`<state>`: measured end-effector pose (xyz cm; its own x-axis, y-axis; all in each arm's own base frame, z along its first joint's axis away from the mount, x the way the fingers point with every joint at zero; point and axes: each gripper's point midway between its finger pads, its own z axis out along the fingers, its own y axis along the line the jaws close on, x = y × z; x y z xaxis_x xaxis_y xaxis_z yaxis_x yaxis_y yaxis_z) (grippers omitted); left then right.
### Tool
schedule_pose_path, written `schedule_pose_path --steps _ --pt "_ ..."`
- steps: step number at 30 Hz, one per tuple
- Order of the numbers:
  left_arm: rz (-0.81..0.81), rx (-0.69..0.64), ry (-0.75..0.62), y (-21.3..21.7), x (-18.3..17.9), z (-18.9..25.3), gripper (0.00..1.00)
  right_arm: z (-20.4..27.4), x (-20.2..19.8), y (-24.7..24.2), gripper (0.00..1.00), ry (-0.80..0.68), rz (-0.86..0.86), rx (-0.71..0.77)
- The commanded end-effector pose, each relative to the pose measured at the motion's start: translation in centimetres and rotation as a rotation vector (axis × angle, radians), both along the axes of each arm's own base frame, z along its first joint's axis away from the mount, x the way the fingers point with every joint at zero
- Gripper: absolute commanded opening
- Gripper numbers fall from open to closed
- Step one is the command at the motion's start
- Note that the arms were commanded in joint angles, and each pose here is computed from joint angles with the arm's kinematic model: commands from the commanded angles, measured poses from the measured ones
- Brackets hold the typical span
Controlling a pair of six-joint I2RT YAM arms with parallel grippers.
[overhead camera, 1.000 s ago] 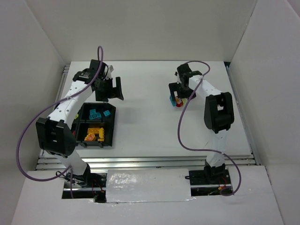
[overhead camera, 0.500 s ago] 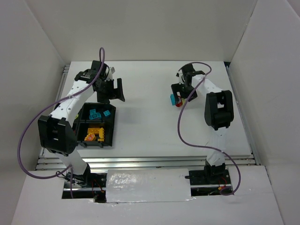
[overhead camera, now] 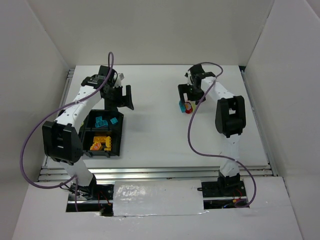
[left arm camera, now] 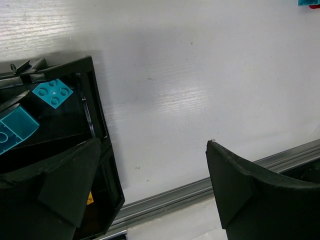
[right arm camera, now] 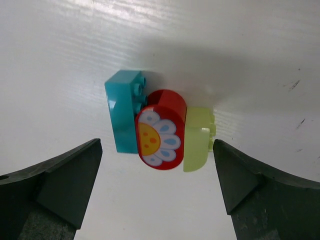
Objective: Sort the legos into containers by color
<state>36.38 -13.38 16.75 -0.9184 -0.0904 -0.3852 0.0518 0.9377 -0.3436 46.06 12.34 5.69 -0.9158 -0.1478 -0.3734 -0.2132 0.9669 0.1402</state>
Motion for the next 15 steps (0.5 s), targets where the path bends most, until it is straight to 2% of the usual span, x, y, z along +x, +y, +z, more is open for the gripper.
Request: schedule_pose_path --steps 1,5,15 --pt "-0.036 -0.021 0.0 -0.6 0.2 -0.1 0.99 -0.2 0.7 0.6 1.0 0.0 -0.064 -0.059" --pt "-0.041 -0.025 0.001 -0.7 0.4 -0.1 0.99 -1.4 -0.3 1.7 1.0 0.009 -0.037 -0.101" --pt "-0.047 -0.031 0.013 -0.9 0.4 -0.5 1.0 -2.3 -0.4 0.8 0.99 0.004 -0.067 -0.211"
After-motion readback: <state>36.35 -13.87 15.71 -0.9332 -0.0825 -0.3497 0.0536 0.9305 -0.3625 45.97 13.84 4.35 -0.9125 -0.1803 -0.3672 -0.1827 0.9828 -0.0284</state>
